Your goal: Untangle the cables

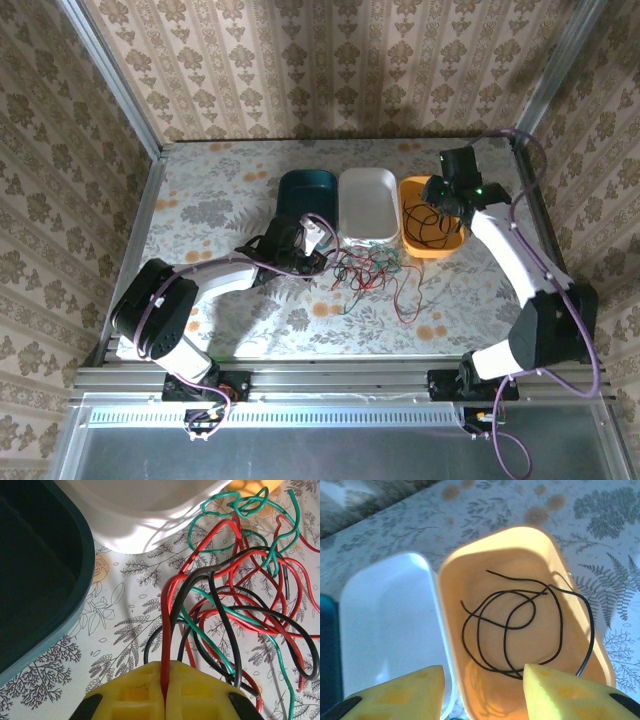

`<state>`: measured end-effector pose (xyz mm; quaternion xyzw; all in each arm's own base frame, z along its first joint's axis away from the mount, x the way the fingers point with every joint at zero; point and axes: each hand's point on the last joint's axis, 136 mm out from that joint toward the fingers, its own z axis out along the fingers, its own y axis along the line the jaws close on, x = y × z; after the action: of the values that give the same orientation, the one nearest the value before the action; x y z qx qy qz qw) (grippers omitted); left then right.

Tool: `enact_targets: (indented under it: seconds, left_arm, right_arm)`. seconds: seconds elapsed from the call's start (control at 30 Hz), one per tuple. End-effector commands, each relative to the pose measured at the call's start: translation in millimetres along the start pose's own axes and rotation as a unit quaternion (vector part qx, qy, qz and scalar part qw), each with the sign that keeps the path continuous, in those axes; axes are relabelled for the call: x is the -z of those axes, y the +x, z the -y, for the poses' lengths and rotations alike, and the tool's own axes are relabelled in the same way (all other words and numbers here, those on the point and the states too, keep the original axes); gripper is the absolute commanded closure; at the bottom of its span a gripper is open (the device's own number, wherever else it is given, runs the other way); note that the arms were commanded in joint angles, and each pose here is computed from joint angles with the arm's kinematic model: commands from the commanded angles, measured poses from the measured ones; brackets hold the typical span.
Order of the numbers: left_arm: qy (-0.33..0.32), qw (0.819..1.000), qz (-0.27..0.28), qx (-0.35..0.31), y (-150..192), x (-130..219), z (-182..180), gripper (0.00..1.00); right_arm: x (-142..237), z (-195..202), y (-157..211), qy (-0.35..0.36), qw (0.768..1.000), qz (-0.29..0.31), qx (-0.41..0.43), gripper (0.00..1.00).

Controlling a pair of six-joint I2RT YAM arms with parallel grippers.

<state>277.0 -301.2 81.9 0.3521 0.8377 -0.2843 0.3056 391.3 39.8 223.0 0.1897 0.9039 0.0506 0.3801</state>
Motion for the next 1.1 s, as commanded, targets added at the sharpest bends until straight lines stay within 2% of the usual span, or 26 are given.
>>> enact_targets:
  seconds: [0.0,0.07,0.2,0.3,0.4,0.67,0.8,0.9,1.07]
  left_arm:
    - [0.013,1.0,0.013,-0.002,-14.1,0.2,2.0,1.0]
    - [0.015,1.0,0.012,-0.003,-14.5,-0.3,3.0,1.0]
    - [0.018,1.0,0.011,-0.004,-14.4,-0.8,3.3,1.0]
    - [0.021,1.0,0.01,-0.003,-13.7,-1.1,4.6,1.0]
    - [0.025,1.0,0.011,-0.001,-14.3,-0.5,6.1,1.0]
    - [0.033,0.999,0.009,0.001,-9.4,5.7,11.3,1.0]
    - [0.032,0.999,0.009,0.003,-8.7,7.2,11.5,1.0]
    - [0.029,1.0,0.01,0.004,-9.3,7.1,10.5,1.0]
    - [0.029,1.0,0.011,0.005,-9.1,6.3,10.3,1.0]
  right_arm:
    - [6.2,-16.3,35.2,-0.043,0.995,-0.047,0.072,0.53]
    - [7.8,-33.2,61.8,-0.094,0.986,-0.09,0.101,0.53]
    - [9.5,-66.7,123.8,-0.185,0.953,-0.185,0.152,0.55]
    - [5.8,-85.0,165.6,-0.22,0.924,-0.248,0.19,0.57]
    - [2.0,-98.4,191.9,-0.237,0.904,-0.282,0.219,0.57]
    - [-10.0,-117.9,212.9,-0.248,0.883,-0.314,0.245,0.57]
    - [-1.2,-128.1,228.8,-0.277,0.857,-0.346,0.262,0.56]
    - [-1.1,-122.6,245.0,-0.264,0.845,-0.375,0.276,0.56]
    - [-3.4,-105.5,255.3,-0.228,0.849,-0.379,0.291,0.55]
